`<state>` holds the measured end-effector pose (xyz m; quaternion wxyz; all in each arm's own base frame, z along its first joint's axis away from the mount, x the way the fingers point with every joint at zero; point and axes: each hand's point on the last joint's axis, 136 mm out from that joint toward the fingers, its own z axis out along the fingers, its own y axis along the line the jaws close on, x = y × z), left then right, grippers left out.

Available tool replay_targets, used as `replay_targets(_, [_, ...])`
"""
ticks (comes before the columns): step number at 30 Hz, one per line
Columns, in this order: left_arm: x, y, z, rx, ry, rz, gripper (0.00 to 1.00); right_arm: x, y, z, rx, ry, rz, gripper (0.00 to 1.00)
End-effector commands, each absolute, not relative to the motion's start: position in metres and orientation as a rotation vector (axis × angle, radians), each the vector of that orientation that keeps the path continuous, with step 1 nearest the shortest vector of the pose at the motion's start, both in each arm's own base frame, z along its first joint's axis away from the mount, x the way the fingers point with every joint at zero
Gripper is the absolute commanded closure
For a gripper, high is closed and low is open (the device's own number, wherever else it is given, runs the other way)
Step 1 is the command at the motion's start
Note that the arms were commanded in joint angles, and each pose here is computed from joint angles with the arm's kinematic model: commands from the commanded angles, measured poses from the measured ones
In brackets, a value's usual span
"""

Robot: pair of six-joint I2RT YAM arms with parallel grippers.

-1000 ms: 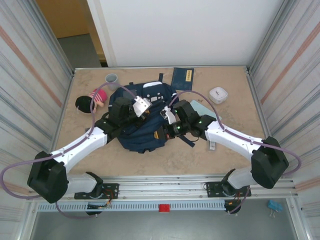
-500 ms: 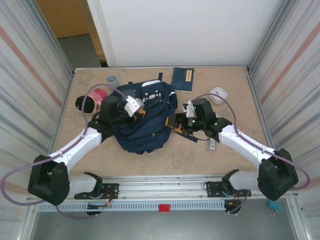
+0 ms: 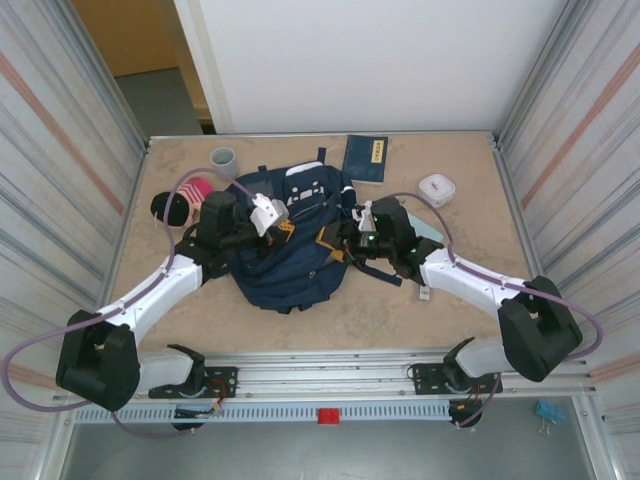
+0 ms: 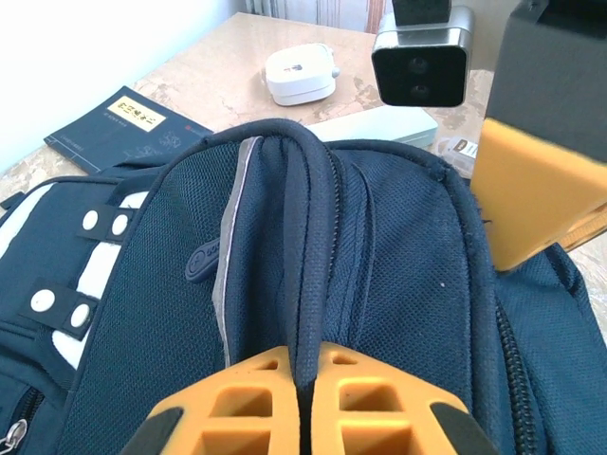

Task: Pack books, pencil case, and school supplies into a backpack

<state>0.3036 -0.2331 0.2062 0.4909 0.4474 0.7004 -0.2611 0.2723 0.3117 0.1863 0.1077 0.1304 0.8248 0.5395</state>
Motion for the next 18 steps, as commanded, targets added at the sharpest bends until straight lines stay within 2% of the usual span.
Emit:
replay_targets(1, [0.299,-0.237,0.246,1.067,1.576,-0.642,1.0,0.28,0.313,0.185,0.482,2.378,1.584,0.84])
replay_targets(2, [0.3,-0.235,0.246,1.046,1.601,-0.628,1.0,0.281,0.313,0.187,0.487,2.367,1.585,0.93])
replay_targets(4, [0.301,-0.228,0.245,0.99,1.671,-0.606,0.84,0.283,0.313,0.192,0.496,2.339,1.585,1.0])
replay_targets(6, [0.298,-0.219,0.248,0.906,1.763,-0.594,0.68,0.286,0.313,0.199,0.498,2.31,1.58,1.0])
replay_targets(9, [0.282,-0.207,0.253,0.76,1.917,-0.582,0.55,0.29,0.317,0.212,0.48,2.274,1.583,1.0])
replay_targets(13, [0.252,-0.19,0.253,0.536,2.083,-0.536,0.54,0.29,0.324,0.22,0.455,2.258,1.582,1.0])
replay_targets(18, [0.209,-0.18,0.228,0.258,2.289,-0.565,0.55,0.29,0.328,0.226,0.442,2.253,1.577,1.0])
